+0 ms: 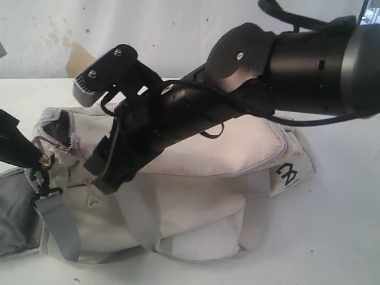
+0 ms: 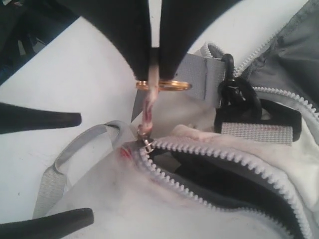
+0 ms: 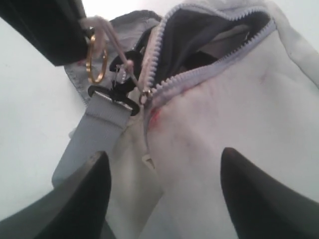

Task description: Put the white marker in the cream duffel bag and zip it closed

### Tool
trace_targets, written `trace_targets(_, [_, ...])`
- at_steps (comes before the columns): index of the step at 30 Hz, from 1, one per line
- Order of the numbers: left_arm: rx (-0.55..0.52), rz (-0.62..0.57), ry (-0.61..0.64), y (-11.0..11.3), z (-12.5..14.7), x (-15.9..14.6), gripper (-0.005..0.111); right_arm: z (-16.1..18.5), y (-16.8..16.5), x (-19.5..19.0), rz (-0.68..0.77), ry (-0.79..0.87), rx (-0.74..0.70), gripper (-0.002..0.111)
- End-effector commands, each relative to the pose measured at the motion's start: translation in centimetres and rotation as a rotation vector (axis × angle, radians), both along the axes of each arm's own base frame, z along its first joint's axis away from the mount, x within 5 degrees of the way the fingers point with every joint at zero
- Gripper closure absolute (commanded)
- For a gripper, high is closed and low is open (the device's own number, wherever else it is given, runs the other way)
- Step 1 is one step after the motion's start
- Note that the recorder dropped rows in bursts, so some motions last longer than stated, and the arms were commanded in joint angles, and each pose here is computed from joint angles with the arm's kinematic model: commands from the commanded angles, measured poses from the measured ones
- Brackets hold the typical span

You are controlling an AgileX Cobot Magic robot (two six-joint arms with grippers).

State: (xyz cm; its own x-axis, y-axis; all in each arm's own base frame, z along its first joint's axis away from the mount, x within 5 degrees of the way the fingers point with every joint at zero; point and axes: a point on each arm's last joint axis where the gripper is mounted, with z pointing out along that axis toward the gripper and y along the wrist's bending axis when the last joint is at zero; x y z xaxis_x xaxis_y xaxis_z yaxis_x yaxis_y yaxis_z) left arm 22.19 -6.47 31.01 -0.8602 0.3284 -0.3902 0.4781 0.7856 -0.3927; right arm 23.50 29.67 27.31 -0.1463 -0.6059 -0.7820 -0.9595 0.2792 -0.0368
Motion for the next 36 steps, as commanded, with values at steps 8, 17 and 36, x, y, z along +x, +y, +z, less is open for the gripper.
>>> trace_targets(8, [-0.008,0.032,0.008,0.0,0.6,-0.2,0.107,-1.9,3.4,-1.5,0.006,-0.091,0.008,0.049])
trace_targets(17, [-0.046,0.178,0.022,0.0,0.7,0.4,0.107,-1.6,3.5,-1.3,-0.036,-0.098,0.035,0.054])
trace_targets(36, [-0.141,0.231,0.034,-0.5,1.2,0.7,0.107,-2.1,2.9,-1.5,-0.071,-0.034,-0.046,0.068])
